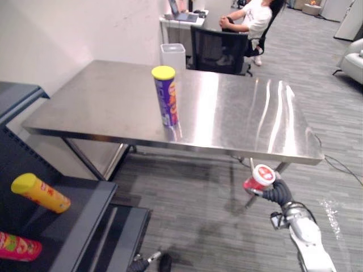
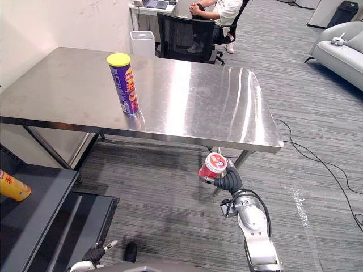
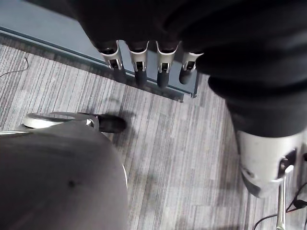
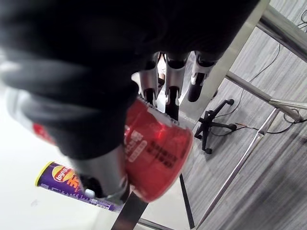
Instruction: Put the gum and the chips on the shelf.
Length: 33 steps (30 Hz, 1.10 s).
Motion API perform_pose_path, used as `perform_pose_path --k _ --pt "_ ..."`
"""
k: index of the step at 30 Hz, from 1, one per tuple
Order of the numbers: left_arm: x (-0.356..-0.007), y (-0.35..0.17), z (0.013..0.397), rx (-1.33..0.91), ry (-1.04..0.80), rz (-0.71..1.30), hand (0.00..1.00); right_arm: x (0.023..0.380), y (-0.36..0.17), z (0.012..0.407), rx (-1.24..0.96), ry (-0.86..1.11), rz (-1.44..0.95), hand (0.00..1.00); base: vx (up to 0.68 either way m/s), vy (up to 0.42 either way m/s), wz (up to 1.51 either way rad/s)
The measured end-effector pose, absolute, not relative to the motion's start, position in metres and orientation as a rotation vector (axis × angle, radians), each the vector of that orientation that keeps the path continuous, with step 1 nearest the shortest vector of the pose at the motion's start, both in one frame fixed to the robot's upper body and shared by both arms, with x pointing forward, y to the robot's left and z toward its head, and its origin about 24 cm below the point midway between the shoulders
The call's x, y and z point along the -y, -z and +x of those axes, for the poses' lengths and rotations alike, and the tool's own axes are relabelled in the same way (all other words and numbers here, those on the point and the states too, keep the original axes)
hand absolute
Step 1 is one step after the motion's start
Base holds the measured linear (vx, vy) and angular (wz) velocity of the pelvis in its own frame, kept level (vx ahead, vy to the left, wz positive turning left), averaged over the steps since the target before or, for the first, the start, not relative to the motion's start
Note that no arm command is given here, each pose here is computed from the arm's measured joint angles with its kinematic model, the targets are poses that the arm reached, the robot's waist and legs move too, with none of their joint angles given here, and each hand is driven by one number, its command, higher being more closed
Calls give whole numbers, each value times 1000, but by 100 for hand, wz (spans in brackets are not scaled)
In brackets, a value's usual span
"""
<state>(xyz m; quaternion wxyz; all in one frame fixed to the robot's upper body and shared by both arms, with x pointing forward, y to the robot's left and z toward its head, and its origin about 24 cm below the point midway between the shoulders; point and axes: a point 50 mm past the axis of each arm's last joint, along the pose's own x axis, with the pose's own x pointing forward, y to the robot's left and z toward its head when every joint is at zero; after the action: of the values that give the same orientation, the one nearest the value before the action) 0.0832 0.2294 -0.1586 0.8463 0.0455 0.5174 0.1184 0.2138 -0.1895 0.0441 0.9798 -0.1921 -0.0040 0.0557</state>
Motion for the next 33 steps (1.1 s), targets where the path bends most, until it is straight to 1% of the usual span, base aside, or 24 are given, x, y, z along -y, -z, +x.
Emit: perform_pose_path --k 11,20,27,29,32,33 --pt "-230 159 81 -1096 -246 102 0 196 -46 214 10 -79 -388 100 -1 -2 1" --pt "-231 161 68 -1128 -256 106 0 194 -50 212 26 -78 -384 100 18 -23 15" --pt "-238 158 72 -1104 -288 116 0 192 -62 214 82 -72 -380 100 -25 -75 49" --pt "-240 154 84 -1067 -309 130 0 192 -68 218 115 -61 -387 100 -82 -84 44" --pt "-243 153 83 -1063 -323 139 0 192 -73 222 138 -58 -398 100 -56 -83 33" --pt "-245 151 89 -1044 -335 121 0 195 -78 224 155 -50 -416 100 12 -40 40"
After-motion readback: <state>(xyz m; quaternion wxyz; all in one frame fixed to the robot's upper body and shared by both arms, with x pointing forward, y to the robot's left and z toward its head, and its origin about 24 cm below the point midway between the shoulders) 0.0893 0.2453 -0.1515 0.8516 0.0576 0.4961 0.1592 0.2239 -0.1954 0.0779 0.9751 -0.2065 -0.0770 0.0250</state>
